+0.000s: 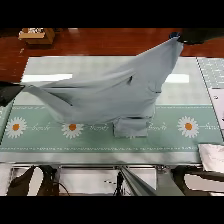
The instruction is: Fold the shirts.
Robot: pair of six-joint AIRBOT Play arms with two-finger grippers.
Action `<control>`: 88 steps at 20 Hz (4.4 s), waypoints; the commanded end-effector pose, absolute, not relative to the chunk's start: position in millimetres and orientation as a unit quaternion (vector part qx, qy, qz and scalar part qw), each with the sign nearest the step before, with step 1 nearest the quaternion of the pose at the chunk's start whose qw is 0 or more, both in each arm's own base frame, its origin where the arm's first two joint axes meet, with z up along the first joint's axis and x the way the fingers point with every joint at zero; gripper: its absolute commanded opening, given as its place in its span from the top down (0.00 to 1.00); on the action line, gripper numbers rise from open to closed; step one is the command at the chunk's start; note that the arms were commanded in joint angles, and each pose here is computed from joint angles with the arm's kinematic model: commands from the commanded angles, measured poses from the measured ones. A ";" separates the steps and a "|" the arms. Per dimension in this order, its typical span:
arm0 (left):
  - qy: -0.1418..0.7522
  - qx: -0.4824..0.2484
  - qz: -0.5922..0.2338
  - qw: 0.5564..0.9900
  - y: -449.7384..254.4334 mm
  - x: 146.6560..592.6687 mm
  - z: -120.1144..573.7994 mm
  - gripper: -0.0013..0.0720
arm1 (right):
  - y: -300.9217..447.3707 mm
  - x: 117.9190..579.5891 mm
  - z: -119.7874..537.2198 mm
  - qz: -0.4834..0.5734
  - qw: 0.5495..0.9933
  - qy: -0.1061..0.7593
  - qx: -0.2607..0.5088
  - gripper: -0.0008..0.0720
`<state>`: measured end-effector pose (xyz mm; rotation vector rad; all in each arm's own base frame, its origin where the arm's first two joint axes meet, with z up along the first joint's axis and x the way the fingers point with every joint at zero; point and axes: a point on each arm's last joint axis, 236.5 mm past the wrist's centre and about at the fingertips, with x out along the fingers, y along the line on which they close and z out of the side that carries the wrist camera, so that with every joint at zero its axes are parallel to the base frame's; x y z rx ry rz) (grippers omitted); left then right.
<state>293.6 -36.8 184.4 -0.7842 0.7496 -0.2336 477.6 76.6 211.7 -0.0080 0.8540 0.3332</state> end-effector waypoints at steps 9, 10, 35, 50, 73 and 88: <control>0.360 -0.355 -0.038 0.862 -61.4 445.4 24.1 0.95 | 79.0 574.5 74.1 0.141 0.884 0.445 0.036 0.96; 0.370 -0.356 -0.025 0.857 -57.6 448.8 6.7 0.95 | 74.0 577.0 58.9 0.132 0.879 0.456 0.030 0.96; 0.620 -0.373 -0.018 0.690 35.5 312.1 -84.1 0.27 | -61.6 428.8 -25.5 0.067 0.715 0.661 0.218 0.38; 0.591 -0.378 -0.038 0.712 0.4 359.7 -101.7 0.95 | -33.6 404.4 -19.8 0.111 0.688 0.678 0.234 0.36; 0.490 -0.389 -0.135 0.769 -21.8 396.5 -0.9 0.96 | 169.1 333.4 -38.2 0.253 0.708 0.598 0.279 0.96; -0.166 -0.010 -0.192 0.967 -105.8 160.9 584.8 0.96 | 77.5 233.2 552.0 0.178 0.981 -0.075 0.021 0.96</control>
